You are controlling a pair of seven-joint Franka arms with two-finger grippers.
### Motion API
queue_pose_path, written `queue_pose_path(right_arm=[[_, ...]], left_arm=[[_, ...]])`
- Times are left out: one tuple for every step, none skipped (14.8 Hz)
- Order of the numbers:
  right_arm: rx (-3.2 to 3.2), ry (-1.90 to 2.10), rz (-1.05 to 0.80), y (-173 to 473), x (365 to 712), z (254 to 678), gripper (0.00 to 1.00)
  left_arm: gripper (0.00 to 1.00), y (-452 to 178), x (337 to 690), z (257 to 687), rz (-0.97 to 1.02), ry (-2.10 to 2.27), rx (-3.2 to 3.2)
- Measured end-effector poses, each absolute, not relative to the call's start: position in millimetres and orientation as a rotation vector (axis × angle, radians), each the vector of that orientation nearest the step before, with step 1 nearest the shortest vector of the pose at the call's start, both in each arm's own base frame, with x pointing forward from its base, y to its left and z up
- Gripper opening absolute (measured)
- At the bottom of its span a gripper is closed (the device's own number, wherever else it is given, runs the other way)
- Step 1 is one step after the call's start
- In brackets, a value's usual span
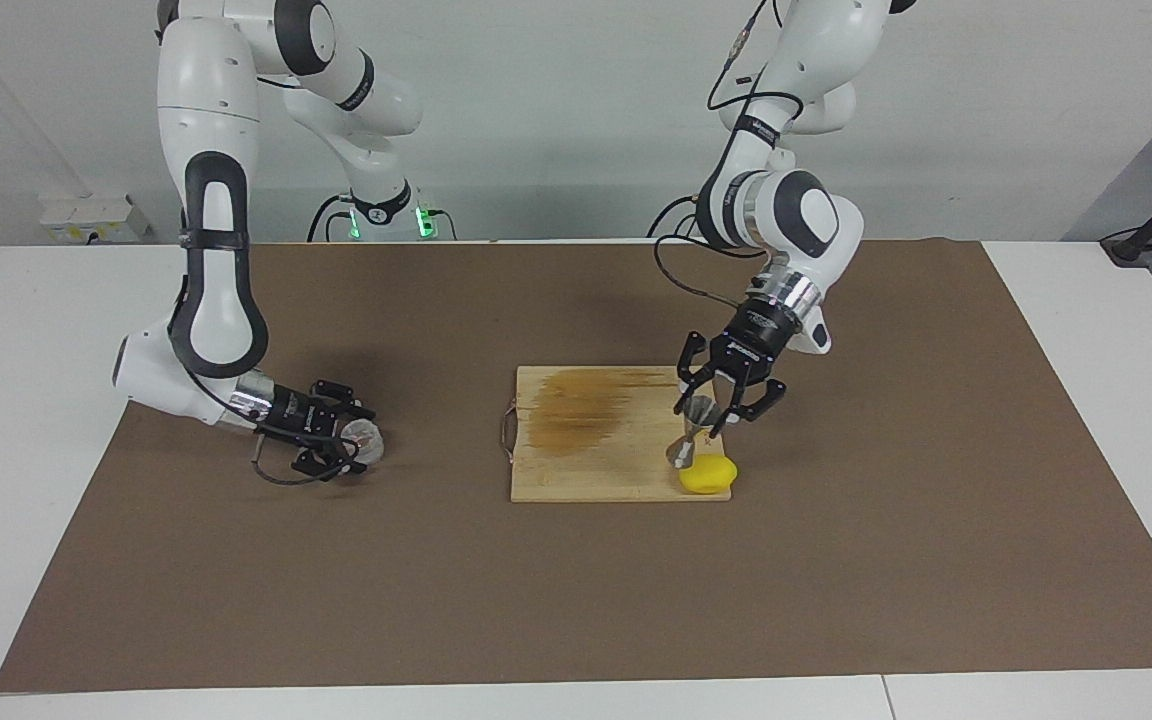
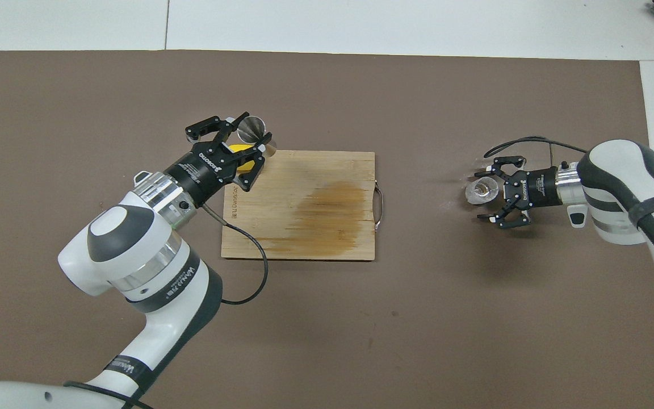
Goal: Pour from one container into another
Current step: 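Carry the grey metal cup onto the wooden board with the left gripper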
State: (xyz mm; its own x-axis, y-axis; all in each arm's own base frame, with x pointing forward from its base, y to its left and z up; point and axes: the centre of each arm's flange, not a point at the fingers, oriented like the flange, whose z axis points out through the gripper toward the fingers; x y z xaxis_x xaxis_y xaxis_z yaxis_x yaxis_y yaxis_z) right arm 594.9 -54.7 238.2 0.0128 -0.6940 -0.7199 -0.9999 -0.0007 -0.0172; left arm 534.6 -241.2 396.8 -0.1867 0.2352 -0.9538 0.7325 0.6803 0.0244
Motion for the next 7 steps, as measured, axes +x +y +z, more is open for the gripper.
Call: queue_pose_path(right_arm=[[-1.750, 1.737, 0.723, -55, 595, 238, 1.00], [-1.750, 1.737, 0.723, -55, 595, 238, 1.00], [-1.751, 1.737, 0.723, -55, 595, 238, 1.00], [-1.751, 1.737, 0.724, -54, 595, 238, 1.00], [-1.752, 1.736, 0.724, -54, 595, 238, 1.00], [-1.752, 1.736, 0.724, -54, 595, 237, 1.00], [-1.753, 1.735, 0.724, -54, 595, 237, 1.00]], left_arm=[[0.51, -258, 527, 397, -0.547, 1.748, 0.806], [0.51, -273, 519, 397, -0.551, 1.756, 0.830], [0.51, -288, 514, 395, -0.554, 1.766, 0.849], [0.51, -301, 511, 391, -0.560, 1.776, 0.864], [0.51, -312, 512, 385, -0.570, 1.784, 0.873], [0.51, -317, 514, 379, -0.577, 1.794, 0.875], [0.51, -322, 516, 372, -0.585, 1.803, 0.876]])
